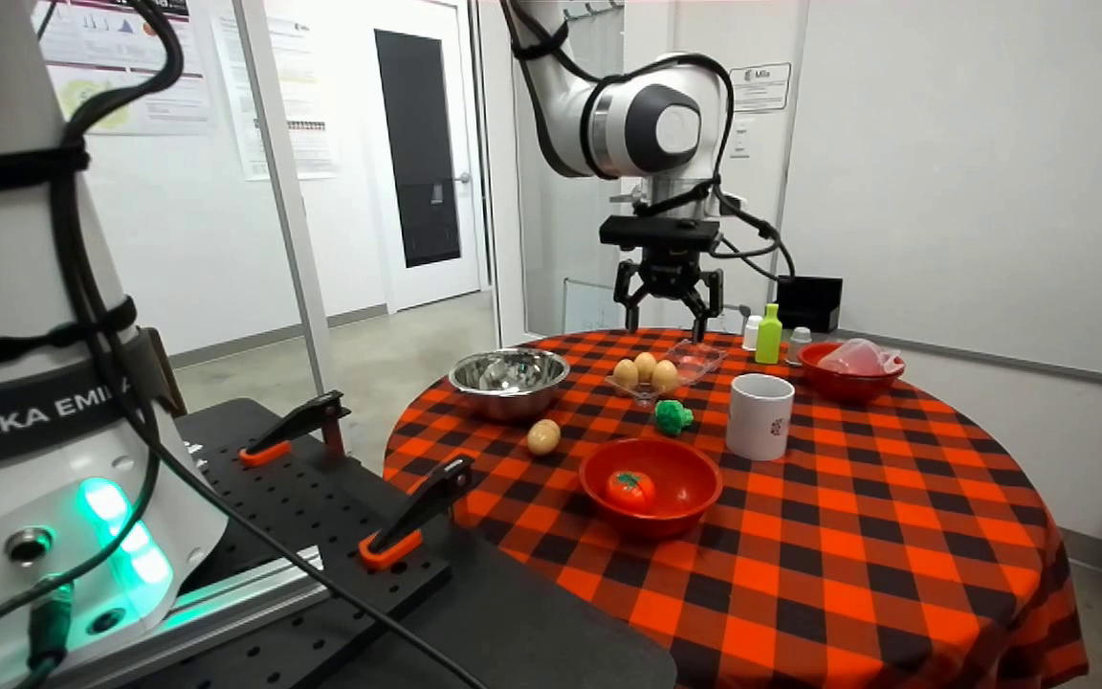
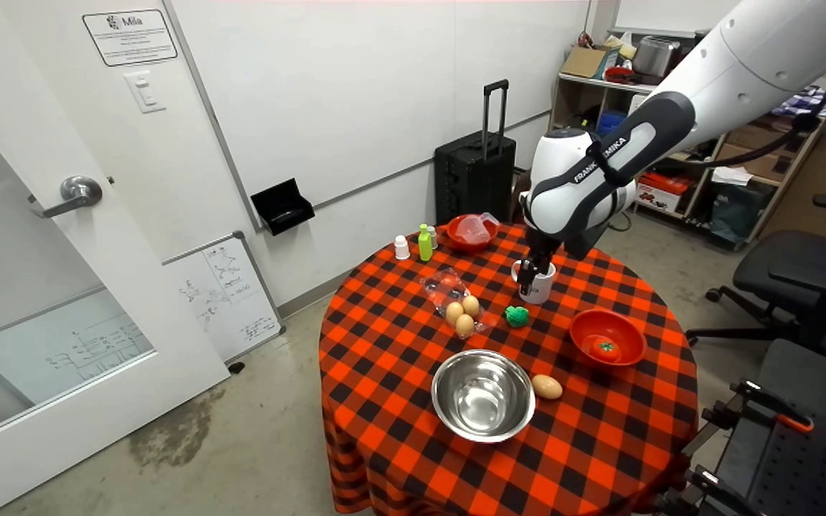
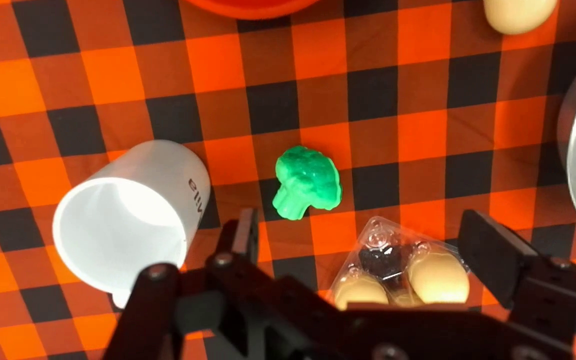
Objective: Move the plastic broccoli to the orange plate
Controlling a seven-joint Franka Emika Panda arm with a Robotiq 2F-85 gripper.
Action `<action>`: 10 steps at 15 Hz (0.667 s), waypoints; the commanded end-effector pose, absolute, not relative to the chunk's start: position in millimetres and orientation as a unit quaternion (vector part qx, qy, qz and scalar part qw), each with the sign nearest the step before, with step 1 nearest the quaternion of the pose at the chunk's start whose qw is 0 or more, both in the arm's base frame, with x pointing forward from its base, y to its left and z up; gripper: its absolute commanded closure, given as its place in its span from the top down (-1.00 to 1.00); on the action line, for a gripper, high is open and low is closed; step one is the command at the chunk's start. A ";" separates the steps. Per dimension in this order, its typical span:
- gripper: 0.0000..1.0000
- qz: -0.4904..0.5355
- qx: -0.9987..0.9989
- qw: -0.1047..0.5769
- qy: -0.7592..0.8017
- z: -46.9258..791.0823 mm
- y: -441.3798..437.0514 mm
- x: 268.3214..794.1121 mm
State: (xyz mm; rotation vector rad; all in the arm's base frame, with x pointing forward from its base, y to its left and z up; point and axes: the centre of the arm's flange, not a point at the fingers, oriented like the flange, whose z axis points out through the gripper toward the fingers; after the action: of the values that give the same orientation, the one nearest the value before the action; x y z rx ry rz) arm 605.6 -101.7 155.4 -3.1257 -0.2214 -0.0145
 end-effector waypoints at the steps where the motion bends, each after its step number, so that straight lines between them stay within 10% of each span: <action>1: 1.00 -0.016 -0.996 0.026 -0.084 126.3 -106.1 635.6; 10: 1.00 0.026 -0.998 0.005 -0.056 64.1 -102.7 665.8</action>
State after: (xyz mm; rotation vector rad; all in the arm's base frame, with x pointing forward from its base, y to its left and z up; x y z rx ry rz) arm 640.5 -102.3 84.4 -3.0998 -0.2119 0.0264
